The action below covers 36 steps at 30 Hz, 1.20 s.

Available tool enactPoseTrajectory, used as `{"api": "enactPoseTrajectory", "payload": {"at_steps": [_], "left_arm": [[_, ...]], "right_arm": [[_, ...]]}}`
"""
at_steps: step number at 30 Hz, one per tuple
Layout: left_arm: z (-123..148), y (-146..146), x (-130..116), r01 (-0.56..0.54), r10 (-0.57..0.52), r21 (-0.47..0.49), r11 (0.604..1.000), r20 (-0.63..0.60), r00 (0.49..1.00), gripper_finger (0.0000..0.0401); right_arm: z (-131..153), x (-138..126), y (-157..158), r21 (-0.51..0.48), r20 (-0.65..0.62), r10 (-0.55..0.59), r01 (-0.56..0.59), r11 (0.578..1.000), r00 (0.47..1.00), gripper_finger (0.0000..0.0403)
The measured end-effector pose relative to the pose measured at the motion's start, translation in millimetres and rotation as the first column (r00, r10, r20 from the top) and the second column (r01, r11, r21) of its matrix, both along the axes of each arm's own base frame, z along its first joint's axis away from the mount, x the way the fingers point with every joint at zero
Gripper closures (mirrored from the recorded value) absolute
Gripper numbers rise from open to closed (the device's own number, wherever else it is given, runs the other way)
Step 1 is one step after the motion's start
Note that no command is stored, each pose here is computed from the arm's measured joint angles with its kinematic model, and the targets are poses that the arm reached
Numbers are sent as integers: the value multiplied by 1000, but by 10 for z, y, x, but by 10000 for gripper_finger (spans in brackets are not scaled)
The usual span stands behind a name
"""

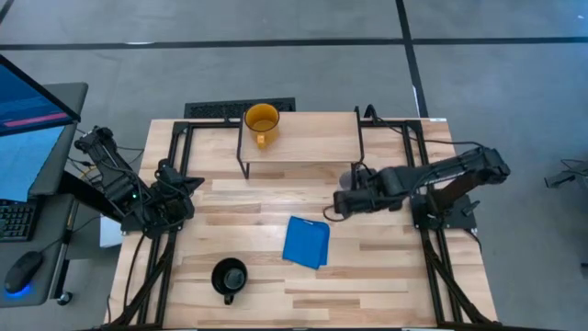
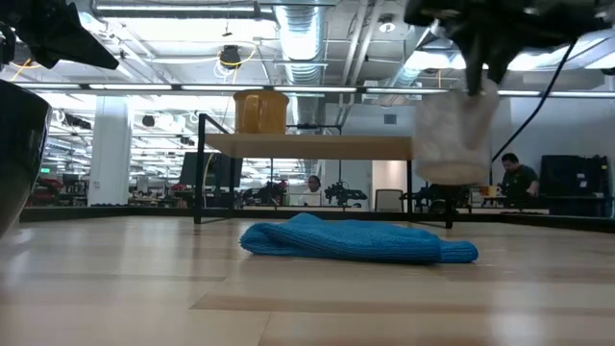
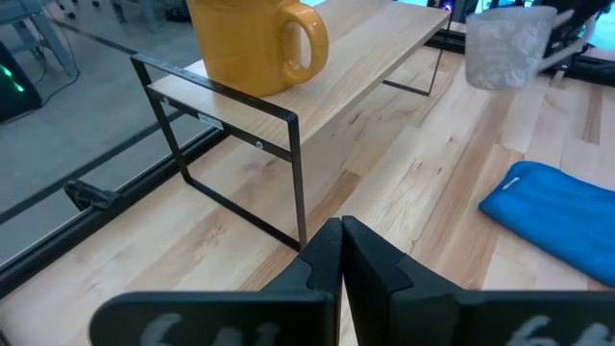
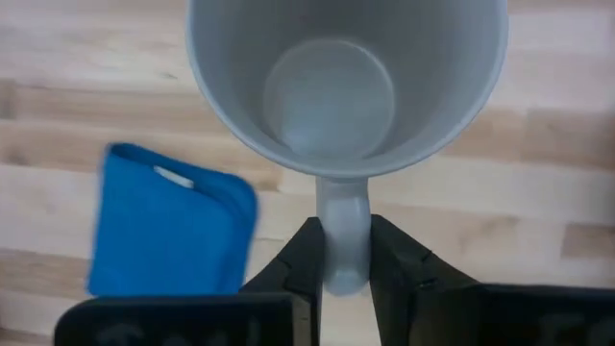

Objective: Stack small to large cups/mugs on shelf
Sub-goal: Put the white mug on the shelf

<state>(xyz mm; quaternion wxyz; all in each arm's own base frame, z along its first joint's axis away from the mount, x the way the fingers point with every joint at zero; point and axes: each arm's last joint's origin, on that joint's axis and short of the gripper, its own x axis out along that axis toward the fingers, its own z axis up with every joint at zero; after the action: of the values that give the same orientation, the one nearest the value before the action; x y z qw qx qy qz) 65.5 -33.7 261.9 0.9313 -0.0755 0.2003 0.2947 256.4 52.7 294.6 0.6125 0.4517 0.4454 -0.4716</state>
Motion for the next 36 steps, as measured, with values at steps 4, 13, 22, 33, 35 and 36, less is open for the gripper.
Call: {"api": "enactPoseTrajectory", "payload": {"at_steps": [4,13,22,33,35,36], "left_arm": [[0,0,0,0,0,0,1000,0,1000,401],[0,0,0,0,0,0,1000,0,1000,401],[0,0,0,0,0,0,1000,0,1000,401],[-11,-7,-1,19,-19,-13,1000,-40,999,401],[-12,-7,-2,20,-21,-16,1000,-43,999,401],[-12,-7,-2,20,-21,-16,1000,-42,999,401]], "right_arm": [[185,69,-138,-57,62,21,-18,998,998,334],[553,178,-392,-114,191,83,-62,992,978,334],[715,349,-624,-198,295,125,-67,978,947,334],[815,891,-977,-269,166,211,-162,949,963,334],[883,974,-1046,-297,161,211,-156,942,964,334],[907,1018,-1080,-307,156,214,-159,939,964,334]]}}
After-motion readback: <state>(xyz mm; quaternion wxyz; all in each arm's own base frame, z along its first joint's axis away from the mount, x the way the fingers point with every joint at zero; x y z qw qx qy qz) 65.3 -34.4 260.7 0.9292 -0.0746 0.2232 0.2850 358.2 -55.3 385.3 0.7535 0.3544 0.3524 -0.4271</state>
